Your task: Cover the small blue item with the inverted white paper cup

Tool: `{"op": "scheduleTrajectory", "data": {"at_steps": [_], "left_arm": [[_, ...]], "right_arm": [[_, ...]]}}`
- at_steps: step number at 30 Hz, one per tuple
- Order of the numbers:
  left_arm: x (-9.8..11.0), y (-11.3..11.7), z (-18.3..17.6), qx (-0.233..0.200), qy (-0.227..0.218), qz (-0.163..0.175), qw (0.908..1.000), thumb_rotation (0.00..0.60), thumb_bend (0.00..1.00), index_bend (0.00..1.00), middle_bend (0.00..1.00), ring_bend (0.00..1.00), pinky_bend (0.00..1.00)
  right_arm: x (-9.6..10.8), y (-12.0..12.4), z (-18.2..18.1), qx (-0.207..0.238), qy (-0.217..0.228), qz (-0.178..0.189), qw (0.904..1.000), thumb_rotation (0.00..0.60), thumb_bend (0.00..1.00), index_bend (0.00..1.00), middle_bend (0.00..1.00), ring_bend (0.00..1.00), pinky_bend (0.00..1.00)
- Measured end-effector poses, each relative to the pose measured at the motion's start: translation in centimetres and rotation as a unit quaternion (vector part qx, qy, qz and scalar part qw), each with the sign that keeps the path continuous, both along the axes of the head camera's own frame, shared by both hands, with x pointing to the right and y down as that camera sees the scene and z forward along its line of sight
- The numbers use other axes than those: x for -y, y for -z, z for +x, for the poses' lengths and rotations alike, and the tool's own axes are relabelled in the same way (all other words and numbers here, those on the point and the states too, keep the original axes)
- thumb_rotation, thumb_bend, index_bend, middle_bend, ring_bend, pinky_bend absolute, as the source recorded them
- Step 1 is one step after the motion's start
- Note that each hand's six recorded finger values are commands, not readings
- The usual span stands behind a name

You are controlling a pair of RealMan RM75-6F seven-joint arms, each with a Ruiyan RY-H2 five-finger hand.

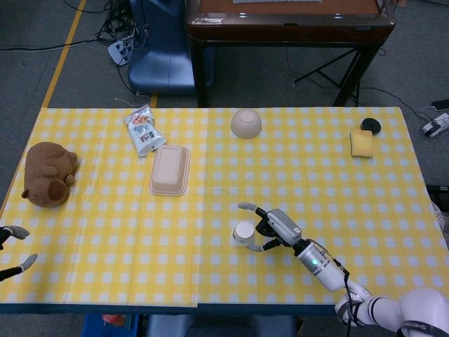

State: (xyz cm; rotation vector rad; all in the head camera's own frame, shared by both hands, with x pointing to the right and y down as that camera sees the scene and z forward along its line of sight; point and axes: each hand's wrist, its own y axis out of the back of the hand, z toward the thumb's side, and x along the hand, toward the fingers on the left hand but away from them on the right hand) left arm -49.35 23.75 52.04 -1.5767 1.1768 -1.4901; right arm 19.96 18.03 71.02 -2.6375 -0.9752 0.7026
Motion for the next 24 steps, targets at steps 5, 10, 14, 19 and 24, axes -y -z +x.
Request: {"op": "scheduleTrajectory", "data": {"at_steps": [5, 10, 14, 19, 24], "left_arm": [[-0.1, 0.0, 0.1, 0.002, -0.002, -0.001, 1.0000, 0.600, 0.17, 0.53, 0.48, 0.38, 0.51], [-0.1, -0.1, 0.0, 0.005, -0.002, -0.003, 1.0000, 0.600, 0.17, 0.53, 0.48, 0.38, 0.51], [-0.2, -0.2, 0.0, 0.007, -0.003, -0.006, 1.0000, 0.600, 0.17, 0.53, 0.48, 0.38, 0.51], [-0.4, -0.6, 0.6, 0.005, -0.013, -0.010, 0.9998, 0.600, 0.17, 0.52, 0.48, 0.38, 0.51], [-0.6, -1.3, 1.9, -0.005, -0.034, -0.006, 0.9994, 0.600, 0.17, 0.52, 0.48, 0.38, 0.51]], "right_arm": [[0.3, 1.3, 0.5, -0.050, 0.017, 0.073, 0.9959, 0.600, 0.14, 0.47, 1.00, 1.00, 1.00], [0.4, 2.7, 1.2, -0.137, 0.044, 0.166, 0.9756, 0.600, 0.20, 0.47, 0.98, 0.99, 1.00], [0.4, 4.2, 2.6, -0.217, 0.055, 0.223, 0.9486, 0.600, 0.20, 0.47, 0.87, 0.91, 1.00], [0.2, 7.5, 5.9, -0.310, 0.029, 0.253, 0.9161, 0.600, 0.20, 0.47, 0.76, 0.78, 0.93], [-0.4, 10.5, 11.1, -0.400, -0.014, 0.235, 0.8856, 0.600, 0.20, 0.47, 0.62, 0.59, 0.69]]}}
